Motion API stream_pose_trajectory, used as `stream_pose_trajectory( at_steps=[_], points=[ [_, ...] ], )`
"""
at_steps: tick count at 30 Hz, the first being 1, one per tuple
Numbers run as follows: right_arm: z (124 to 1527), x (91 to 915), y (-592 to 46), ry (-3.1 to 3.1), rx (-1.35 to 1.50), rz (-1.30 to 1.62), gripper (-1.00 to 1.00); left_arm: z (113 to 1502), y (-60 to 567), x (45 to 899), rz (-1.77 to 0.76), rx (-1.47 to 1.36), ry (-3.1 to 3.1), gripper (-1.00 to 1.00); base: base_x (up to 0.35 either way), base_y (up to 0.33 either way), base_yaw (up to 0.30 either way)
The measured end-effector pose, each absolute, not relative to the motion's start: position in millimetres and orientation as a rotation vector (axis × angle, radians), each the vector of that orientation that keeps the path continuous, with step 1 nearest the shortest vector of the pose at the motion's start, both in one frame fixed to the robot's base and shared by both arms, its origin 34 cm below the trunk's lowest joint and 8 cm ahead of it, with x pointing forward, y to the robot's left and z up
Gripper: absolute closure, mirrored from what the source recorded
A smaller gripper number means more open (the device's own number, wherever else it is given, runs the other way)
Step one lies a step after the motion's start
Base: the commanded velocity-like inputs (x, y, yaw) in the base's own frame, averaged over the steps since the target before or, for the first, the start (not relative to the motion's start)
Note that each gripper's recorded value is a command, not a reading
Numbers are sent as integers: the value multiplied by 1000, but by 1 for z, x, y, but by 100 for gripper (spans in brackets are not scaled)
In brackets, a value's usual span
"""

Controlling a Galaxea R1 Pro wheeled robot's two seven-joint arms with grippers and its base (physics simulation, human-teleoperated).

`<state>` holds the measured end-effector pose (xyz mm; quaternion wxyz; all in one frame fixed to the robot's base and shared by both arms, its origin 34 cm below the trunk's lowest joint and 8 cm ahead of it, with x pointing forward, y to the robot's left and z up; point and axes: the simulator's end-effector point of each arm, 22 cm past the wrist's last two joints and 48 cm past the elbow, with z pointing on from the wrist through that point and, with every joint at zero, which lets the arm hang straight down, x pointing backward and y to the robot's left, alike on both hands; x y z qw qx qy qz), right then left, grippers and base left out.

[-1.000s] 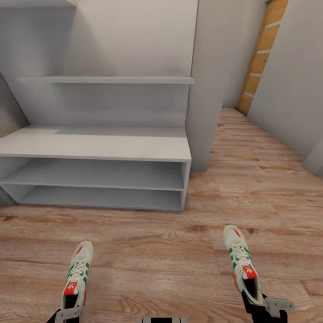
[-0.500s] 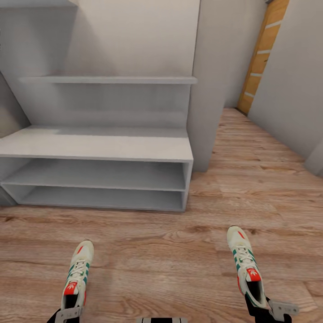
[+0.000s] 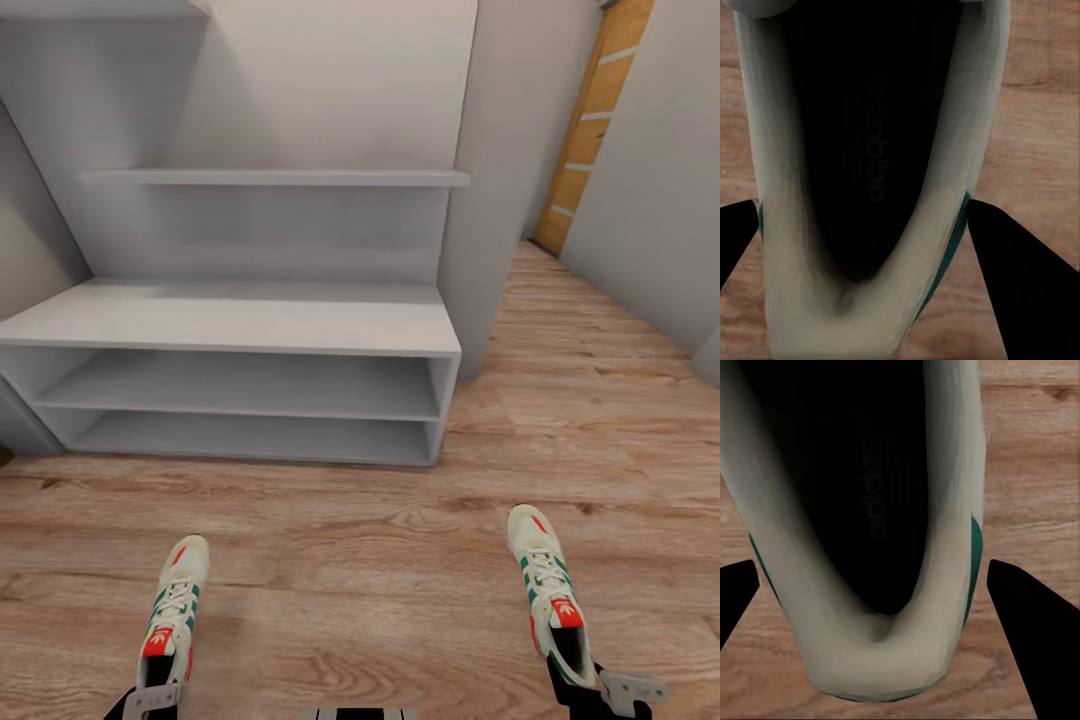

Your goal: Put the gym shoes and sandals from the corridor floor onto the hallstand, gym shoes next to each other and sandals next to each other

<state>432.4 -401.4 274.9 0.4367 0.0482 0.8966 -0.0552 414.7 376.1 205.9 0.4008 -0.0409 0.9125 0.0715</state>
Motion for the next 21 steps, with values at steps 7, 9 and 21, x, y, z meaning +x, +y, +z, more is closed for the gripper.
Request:
stream_pose_trajectory(
  at_steps=[7, 9, 21],
  points=[
    [276, 433, -402, 2228, 119, -139, 100, 208, 373, 419, 174, -91, 2302, 100, 7, 229, 0],
    [276, 433, -402, 2227, 118, -140, 100, 208, 371, 421, 168, -83, 2301, 100, 9, 42, -8],
    [279, 431, -416, 2228, 113, -167, 100, 264, 236, 596, -165, -110, 2545, 100, 0, 2, -262]
  ],
)
